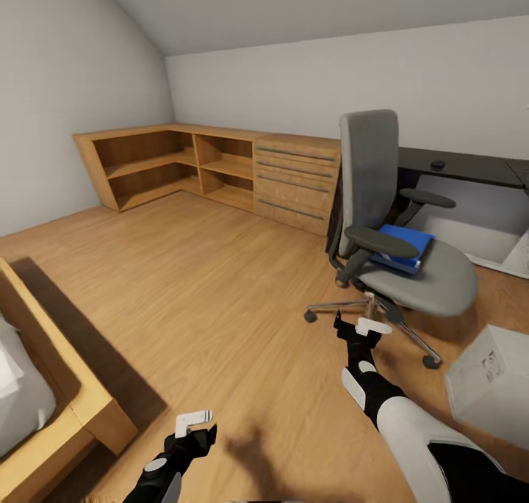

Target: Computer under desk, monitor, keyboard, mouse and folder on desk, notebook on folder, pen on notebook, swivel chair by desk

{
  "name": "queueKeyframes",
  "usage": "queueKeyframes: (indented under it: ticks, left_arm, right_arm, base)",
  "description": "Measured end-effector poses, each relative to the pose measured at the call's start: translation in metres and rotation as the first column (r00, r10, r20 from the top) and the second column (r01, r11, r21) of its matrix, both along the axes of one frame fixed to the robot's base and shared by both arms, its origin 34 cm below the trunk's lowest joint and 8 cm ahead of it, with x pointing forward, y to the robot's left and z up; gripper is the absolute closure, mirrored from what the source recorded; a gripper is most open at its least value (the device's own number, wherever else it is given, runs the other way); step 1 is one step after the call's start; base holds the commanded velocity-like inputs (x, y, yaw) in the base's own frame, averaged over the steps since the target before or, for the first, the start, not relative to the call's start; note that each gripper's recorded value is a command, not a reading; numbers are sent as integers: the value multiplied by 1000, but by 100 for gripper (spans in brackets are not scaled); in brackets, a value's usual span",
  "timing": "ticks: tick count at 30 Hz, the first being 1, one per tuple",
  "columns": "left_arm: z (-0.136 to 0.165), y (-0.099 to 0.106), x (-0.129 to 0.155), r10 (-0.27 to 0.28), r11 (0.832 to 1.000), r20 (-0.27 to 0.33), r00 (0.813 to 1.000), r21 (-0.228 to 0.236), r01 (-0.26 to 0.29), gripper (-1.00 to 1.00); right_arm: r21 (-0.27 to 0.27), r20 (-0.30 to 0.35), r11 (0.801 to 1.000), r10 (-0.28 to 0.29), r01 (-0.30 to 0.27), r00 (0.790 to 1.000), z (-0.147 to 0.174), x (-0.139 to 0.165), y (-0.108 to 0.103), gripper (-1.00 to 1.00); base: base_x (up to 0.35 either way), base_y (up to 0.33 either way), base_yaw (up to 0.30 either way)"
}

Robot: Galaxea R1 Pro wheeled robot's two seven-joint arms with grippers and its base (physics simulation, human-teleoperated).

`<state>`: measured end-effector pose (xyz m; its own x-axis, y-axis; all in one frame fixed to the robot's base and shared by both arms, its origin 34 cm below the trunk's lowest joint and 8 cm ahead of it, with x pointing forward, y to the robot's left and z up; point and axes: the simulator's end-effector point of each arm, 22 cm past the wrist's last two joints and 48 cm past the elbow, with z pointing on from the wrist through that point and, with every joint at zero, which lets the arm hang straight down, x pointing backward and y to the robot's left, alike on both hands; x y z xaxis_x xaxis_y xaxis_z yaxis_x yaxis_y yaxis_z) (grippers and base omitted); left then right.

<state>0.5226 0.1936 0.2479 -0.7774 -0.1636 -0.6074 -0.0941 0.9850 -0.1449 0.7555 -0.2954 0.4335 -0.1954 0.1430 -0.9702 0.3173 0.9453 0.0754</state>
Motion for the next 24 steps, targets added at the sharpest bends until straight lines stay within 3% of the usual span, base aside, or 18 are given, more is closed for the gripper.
queueKeyframes:
  ticks: [8, 24]
  left_arm:
    - [0, 0, -1, 0, 1000, -1, 1000, 0, 0, -100]
    - [-1, 0, -1, 0, 1000, -2, 1000, 0, 0, -100]
  right_arm:
    - [0, 1, 1000, 1, -1, 1000, 0, 0, 0, -100]
    - [0, 1, 1000, 1, -1, 1000, 1, 0, 0, -100]
  base:
    - [-147, 0, 0]
    - [-12, 0, 0]
